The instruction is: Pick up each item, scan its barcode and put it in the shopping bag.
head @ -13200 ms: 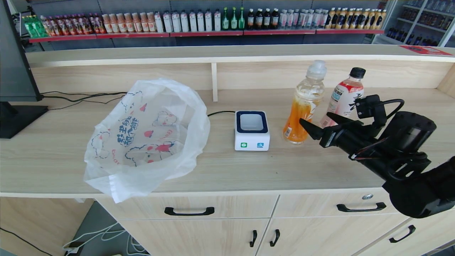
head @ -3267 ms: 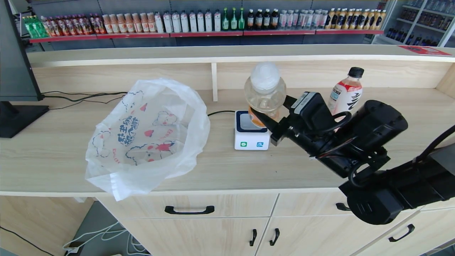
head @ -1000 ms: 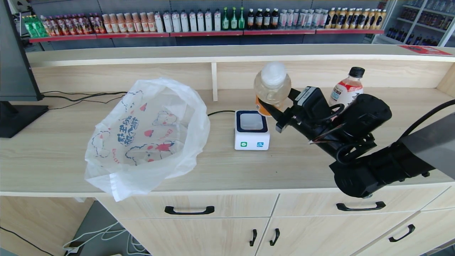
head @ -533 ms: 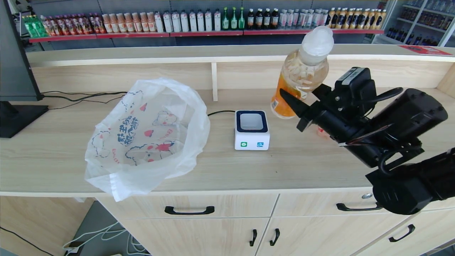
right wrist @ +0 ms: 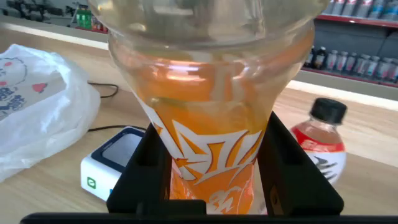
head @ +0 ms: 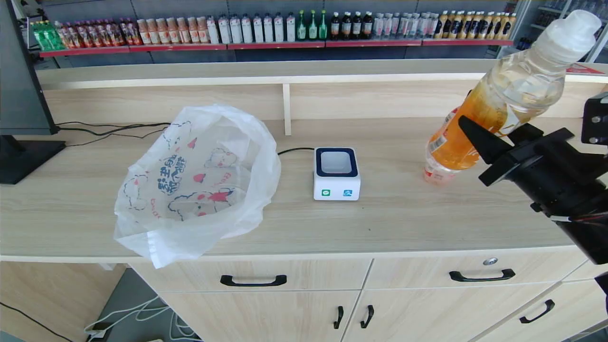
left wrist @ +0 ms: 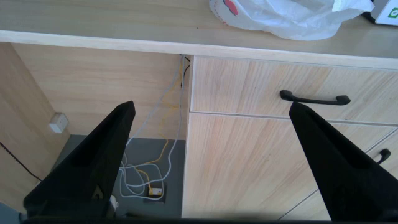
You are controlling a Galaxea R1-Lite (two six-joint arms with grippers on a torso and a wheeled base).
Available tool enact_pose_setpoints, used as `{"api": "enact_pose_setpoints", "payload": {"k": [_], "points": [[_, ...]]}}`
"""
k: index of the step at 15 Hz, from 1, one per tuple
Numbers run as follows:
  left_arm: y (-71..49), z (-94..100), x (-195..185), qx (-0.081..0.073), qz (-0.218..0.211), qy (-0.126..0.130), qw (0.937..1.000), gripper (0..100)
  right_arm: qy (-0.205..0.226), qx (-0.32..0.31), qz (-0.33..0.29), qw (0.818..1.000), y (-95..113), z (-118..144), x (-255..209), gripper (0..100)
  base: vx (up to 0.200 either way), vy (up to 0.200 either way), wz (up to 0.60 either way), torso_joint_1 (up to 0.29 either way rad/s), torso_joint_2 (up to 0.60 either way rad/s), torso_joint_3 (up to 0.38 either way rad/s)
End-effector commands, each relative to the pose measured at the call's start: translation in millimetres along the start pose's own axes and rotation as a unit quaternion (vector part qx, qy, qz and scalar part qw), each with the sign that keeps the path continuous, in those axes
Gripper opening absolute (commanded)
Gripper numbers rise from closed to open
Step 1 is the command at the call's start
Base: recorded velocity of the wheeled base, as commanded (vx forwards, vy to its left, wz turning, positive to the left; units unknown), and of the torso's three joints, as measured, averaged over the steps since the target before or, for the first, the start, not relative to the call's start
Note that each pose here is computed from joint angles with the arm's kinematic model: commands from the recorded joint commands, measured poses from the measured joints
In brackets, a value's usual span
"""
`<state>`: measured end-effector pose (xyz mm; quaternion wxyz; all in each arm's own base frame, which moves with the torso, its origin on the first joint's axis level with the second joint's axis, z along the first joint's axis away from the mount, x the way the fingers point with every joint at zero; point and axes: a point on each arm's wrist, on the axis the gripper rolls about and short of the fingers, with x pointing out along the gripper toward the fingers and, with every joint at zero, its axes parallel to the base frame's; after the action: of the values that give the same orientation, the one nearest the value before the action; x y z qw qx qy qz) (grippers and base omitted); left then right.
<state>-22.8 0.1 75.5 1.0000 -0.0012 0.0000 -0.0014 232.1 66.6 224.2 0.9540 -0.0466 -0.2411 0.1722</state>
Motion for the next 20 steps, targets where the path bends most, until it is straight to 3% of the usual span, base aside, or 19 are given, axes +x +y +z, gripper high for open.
{"api": "enact_pose_setpoints", "payload": {"k": [1,4,12,16,20], "points": [[0.0,0.0,0,0.0,0.0,0.0,1.0,100,0.01,0.012,-0.061,0.998,-15,6,-23,0,0.0,0.0,0.0,0.0,0.0,0.0],[0.0,0.0,0,0.0,0.0,0.0,1.0,100,0.02,0.006,-0.108,0.994,-34,4,-32,0,0.0,0.0,0.0,0.0,0.0,0.0],[0.0,0.0,0,-0.001,0.0,0.0,1.0,100,0.011,0.003,-0.113,0.994,-39,3,-19,0,0.0,0.0,0.0,0.0,0.0,0.0],[0.0,0.0,0,-0.003,0.0,0.0,1.0,100,0.015,0.005,-0.114,0.993,-39,1,-21,0,-0.2,0.0,0.0,0.012,0.01,0.004],[0.0,0.0,0,-0.003,0.0,0.0,1.0,100,0.016,0.006,-0.114,0.993,-38,2,-25,0,0.0,0.05,0.0,-0.004,0.0,0.001]]}}
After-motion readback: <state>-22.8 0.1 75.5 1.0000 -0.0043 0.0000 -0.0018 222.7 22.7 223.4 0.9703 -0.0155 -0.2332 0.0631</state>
